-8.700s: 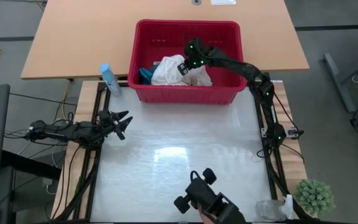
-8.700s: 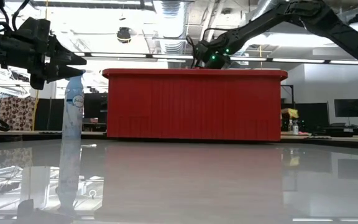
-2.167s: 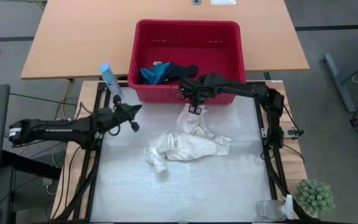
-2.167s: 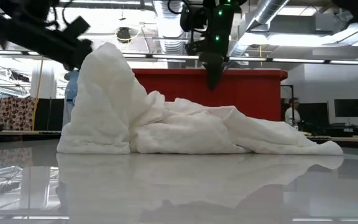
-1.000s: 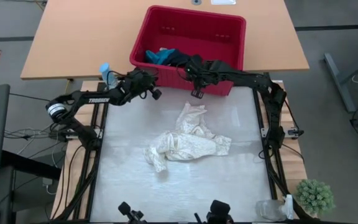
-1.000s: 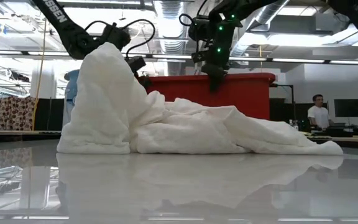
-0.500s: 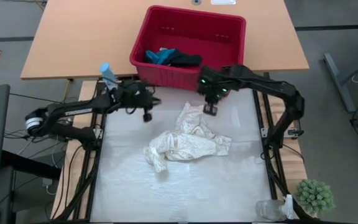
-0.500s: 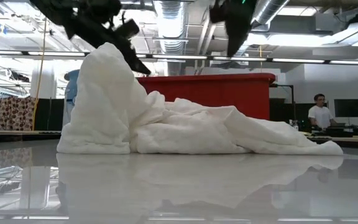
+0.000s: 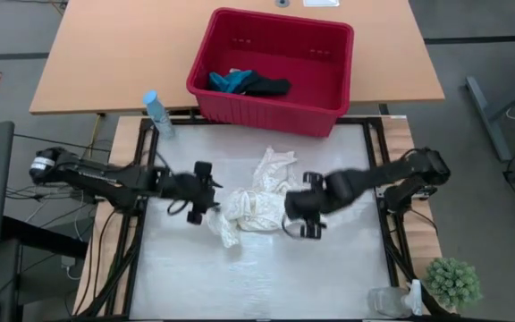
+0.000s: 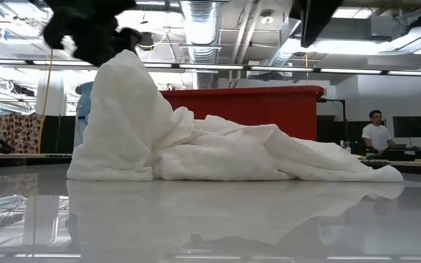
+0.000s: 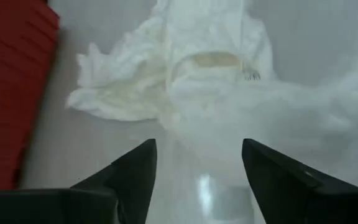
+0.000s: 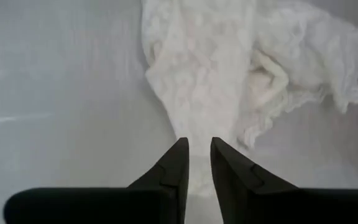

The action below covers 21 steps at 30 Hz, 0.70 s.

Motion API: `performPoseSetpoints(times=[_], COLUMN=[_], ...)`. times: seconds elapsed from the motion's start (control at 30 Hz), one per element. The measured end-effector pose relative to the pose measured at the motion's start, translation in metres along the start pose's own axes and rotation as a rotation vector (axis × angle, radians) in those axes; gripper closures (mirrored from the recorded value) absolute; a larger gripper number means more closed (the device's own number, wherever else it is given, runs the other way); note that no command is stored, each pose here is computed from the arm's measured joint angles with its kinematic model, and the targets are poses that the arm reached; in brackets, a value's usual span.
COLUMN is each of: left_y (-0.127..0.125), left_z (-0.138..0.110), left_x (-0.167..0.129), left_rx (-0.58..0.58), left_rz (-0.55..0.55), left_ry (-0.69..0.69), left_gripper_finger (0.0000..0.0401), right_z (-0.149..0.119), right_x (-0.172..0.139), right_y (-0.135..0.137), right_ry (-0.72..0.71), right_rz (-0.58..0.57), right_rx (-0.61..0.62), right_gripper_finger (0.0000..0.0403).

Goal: Fold Laundry from Bin
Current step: Fold the white shirt

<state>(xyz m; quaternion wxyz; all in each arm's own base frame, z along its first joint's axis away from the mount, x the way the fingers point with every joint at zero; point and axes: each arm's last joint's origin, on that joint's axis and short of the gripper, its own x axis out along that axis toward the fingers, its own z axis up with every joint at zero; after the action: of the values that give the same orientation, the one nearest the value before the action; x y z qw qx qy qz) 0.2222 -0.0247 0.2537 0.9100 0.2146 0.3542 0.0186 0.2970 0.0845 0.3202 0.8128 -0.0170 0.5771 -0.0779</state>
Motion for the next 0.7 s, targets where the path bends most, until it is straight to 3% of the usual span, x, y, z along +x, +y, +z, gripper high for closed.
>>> performPoseSetpoints(times=[0.17, 0.37, 0.47, 0.7], left_y=[-0.041, -0.080, -0.098, -0.123], left_z=[0.015, 0.037, 0.052, 0.083], left_x=[-0.021, -0.042, -0.039, -0.009], left_rx=[0.104, 0.158, 0.237, 0.306], left_rz=[0.092, 0.144, 0.186, 0.170], left_ry=[-0.058, -0.146, -0.134, -0.028], left_gripper_finger=[0.0164, 0.0164, 0.0164, 0.0164], right_z=[-0.020, -0.043, -0.051, -0.070], right_x=[0.024, 0.052, 0.064, 0.085], right_y=[0.044, 0.071, 0.075, 0.078], right_ry=[-0.103, -0.231, -0.279, -0.264], right_rz=[-0.042, -0.112, -0.145, -0.149], right_rx=[-0.061, -0.054, -0.048, -0.015], right_gripper_finger=[0.0302, 0.0300, 0.0290, 0.0230])
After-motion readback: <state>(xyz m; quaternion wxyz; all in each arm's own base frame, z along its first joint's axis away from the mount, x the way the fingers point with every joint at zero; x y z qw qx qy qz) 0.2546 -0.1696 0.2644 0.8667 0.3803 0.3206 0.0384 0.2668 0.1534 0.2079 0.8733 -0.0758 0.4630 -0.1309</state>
